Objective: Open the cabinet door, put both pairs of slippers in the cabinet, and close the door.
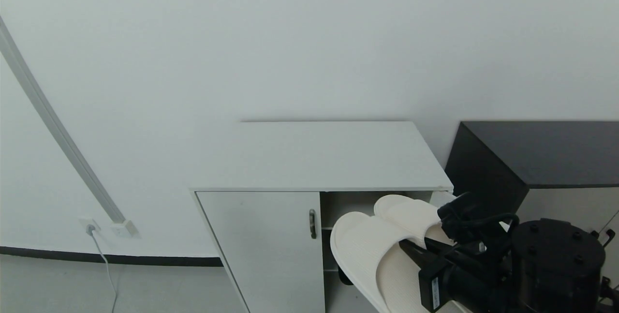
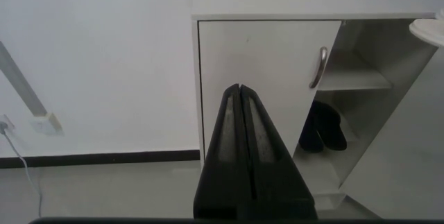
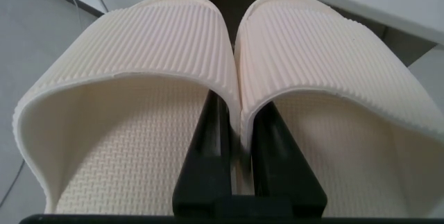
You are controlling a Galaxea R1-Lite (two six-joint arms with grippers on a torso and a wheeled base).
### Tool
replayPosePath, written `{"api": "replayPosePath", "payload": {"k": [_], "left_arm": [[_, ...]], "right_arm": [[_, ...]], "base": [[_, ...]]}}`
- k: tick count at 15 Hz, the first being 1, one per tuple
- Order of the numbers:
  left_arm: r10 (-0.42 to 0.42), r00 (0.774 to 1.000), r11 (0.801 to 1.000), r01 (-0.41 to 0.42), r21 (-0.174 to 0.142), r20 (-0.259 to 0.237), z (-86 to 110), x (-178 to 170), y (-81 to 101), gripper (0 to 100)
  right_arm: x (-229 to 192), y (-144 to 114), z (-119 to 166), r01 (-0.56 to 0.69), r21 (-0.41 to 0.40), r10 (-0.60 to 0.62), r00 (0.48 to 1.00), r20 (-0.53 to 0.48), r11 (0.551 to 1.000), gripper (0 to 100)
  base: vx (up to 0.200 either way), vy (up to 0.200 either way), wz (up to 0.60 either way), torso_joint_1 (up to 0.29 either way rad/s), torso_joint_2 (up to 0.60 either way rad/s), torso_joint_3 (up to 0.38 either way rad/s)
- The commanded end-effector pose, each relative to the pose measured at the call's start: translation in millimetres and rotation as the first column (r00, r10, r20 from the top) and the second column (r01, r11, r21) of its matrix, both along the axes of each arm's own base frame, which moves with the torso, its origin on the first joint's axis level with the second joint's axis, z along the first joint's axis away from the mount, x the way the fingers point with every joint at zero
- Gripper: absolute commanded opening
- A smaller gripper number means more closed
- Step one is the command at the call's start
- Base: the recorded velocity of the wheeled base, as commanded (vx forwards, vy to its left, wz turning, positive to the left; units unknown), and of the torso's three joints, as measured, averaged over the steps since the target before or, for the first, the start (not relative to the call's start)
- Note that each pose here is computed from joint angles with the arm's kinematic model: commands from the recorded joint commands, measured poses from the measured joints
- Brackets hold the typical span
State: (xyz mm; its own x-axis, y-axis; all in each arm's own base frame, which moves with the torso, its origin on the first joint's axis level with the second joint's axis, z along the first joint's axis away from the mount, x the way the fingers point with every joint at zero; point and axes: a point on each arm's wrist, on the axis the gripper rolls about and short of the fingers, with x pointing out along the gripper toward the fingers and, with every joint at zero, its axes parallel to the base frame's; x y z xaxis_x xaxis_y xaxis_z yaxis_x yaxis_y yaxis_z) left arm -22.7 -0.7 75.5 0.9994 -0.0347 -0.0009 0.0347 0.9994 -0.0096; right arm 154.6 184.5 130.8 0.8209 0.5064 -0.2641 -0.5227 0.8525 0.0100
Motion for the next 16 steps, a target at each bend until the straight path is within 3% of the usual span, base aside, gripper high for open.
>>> {"api": "replayPosePath", "payload": {"k": [1,16], "left_arm": [[-0.001,1.0,1.0,0.001,-0.001,-0.001,0.0,0.1,0.0,0],[-0.001,1.0,1.0,0.001,-0.001,0.001,0.0,-0.1,0.0,0]], "right_arm": [[-0.7,-0.7,-2.8,-0.002,-0.01,0.002,1.0,-0.007,1.0,0],[-2.0,-1.6,-4.7,-0.005,-0.016,0.005,1.0,-0.012,1.0,0]], "base": [[0.0,0.0,0.0,-0.203,0.45,0.261],[0.0,0.0,0.0,-0.202,0.53,0.313]]}}
